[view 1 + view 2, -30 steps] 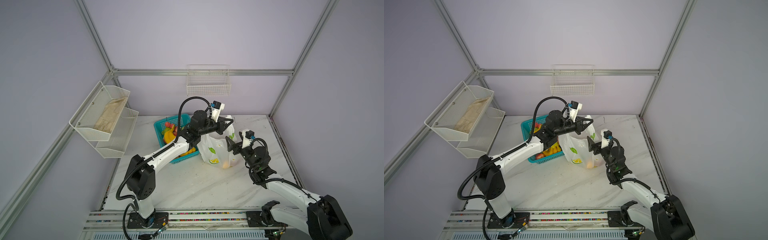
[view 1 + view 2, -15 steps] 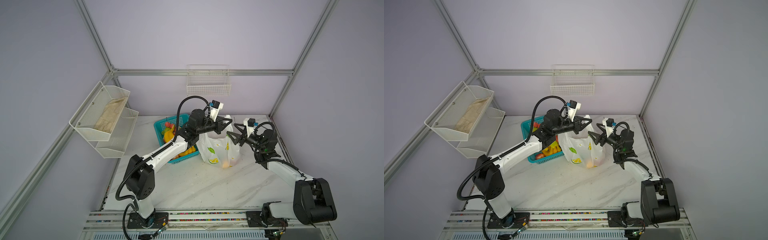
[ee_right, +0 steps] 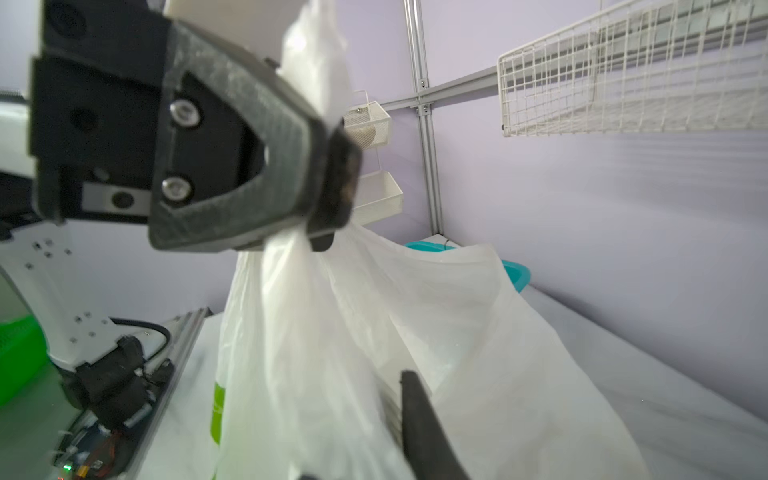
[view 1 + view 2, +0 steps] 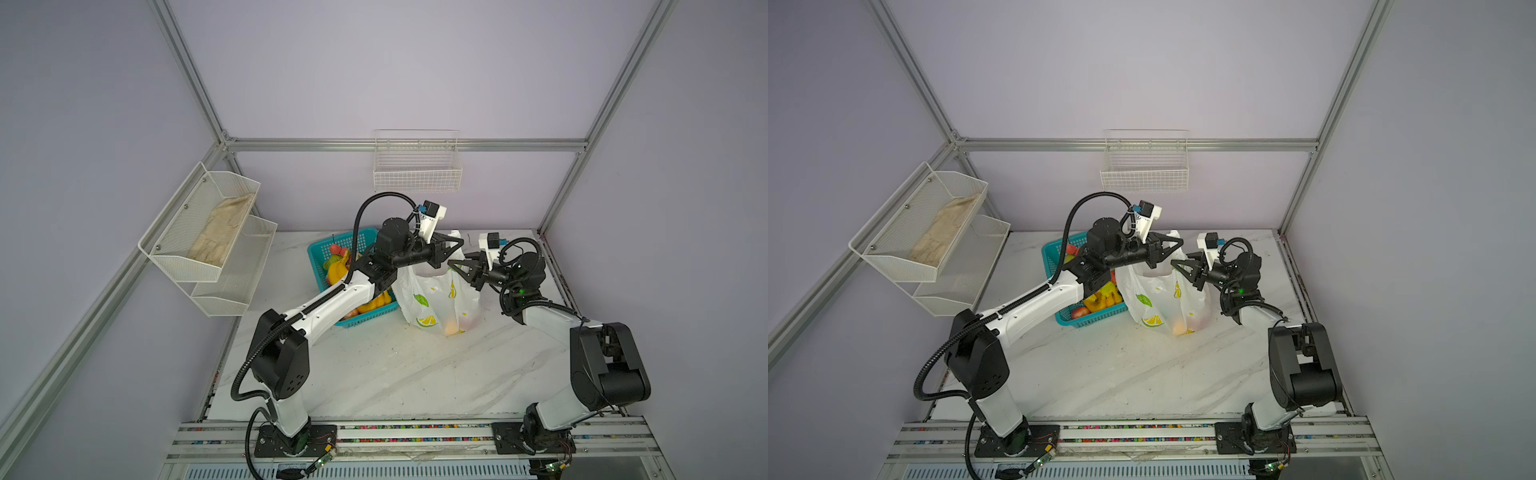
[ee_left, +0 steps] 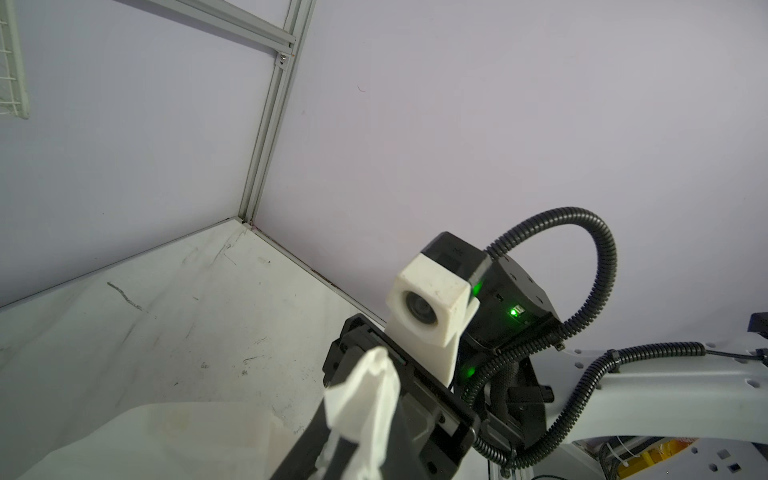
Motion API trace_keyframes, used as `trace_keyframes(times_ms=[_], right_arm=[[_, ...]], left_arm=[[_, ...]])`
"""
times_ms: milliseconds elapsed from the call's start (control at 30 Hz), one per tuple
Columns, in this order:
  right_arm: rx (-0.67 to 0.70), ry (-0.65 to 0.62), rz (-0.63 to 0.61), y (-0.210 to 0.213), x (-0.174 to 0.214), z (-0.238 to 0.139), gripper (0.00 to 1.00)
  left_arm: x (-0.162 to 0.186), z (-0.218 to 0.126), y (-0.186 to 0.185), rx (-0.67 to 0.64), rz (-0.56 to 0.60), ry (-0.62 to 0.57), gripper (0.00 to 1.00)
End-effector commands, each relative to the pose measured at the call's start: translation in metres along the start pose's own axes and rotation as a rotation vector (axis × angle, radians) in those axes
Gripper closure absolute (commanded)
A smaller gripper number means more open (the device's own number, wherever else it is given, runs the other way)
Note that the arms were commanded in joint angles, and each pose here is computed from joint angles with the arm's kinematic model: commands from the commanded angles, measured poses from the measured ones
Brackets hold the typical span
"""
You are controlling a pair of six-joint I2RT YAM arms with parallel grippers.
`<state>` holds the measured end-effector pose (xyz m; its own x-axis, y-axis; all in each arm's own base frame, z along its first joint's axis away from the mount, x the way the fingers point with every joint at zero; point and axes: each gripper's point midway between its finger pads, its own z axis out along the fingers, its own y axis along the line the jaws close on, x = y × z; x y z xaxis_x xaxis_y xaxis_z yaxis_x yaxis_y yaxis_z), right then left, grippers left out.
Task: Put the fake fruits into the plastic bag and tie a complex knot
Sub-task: 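Release the handles and draw both grippers apart from the bag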
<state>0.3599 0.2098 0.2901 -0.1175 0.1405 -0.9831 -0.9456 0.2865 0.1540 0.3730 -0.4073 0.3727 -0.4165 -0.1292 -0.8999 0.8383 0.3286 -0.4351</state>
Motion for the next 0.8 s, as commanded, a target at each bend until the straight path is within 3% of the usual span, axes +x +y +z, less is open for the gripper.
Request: trace_keyframes(times_ms=[0, 67, 233, 333, 533, 767], right_arm=[[-0.009, -0.039, -0.041, 0.007, -0.014, 0.001, 1.0], [0.046, -0.057, -0.013, 0.0, -0.014, -0.001, 1.0], [0.157, -0.093, 0.114, -0.014, -0.009, -0.008, 1.0], [0.209, -0.099, 0.161, -0.019, -0.007, -0.012, 1.0], [0.338, -0.073, 0.24, -0.038, 0.0, -0.019, 1.0], [0.396, -0.048, 0.259, -0.046, 0.004, -0.022, 1.0]], left_arm=[[-0.04, -0.011, -0.023, 0.038, 0.065, -0.076, 1.0], [-0.041, -0.012, -0.024, 0.038, 0.07, -0.079, 0.96], [-0.044, -0.015, -0.029, 0.026, 0.107, -0.062, 0.65], [-0.048, -0.022, -0.034, 0.01, 0.148, -0.06, 0.54], [-0.056, -0.041, -0.068, 0.036, 0.268, -0.052, 0.36], [-0.043, -0.083, -0.106, 0.089, 0.392, 0.002, 0.23]])
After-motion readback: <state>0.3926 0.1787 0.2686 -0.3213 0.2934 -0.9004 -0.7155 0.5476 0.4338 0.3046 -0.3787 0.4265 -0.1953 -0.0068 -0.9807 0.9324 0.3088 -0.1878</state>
